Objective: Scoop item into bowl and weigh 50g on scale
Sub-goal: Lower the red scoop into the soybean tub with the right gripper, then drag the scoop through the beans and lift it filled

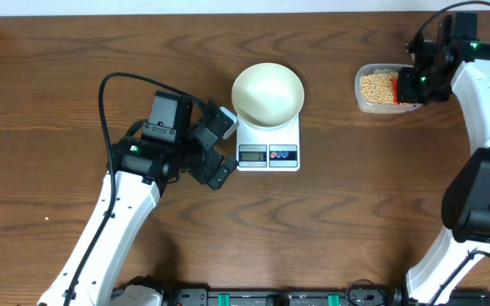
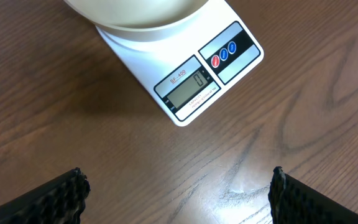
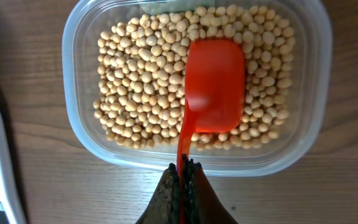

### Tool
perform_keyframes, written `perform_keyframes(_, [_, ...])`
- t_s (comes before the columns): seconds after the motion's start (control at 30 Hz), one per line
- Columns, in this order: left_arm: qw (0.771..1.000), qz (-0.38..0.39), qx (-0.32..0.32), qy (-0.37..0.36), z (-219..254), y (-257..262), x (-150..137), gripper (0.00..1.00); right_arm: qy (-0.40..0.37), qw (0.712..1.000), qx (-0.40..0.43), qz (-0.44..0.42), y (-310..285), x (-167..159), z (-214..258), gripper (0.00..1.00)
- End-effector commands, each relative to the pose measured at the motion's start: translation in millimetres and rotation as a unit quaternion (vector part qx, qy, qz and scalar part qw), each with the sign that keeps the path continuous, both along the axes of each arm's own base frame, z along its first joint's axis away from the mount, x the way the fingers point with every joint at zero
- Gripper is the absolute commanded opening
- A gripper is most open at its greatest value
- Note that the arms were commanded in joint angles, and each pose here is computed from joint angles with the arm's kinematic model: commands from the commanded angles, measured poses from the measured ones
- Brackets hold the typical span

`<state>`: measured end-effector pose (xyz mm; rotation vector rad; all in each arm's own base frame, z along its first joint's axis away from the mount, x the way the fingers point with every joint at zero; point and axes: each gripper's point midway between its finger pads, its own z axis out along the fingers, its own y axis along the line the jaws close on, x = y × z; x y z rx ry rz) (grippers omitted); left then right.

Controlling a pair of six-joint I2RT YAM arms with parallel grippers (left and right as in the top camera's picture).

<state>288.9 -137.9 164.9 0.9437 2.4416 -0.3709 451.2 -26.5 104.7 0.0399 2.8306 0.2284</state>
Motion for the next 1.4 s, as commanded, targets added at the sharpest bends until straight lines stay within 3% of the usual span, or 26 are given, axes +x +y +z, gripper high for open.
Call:
perform_keyframes(0.0, [1.000,0.005,0.002,-0.002,2,0,2,0.95,0.044,0.997,0.045,-0.048,12,-4,-24,0.01])
perform_keyframes(0.57, [1.000,0.005,0.002,-0.002,2,0,2,0.95,0.070,0.980,0.163,-0.092,27,-2,-32,0.01])
perform_keyframes(1.37, [1.000,0.005,0.002,-0.002,2,0,2,0.95,0.014,0.945,0.301,-0.123,-31,-6,5,0.01])
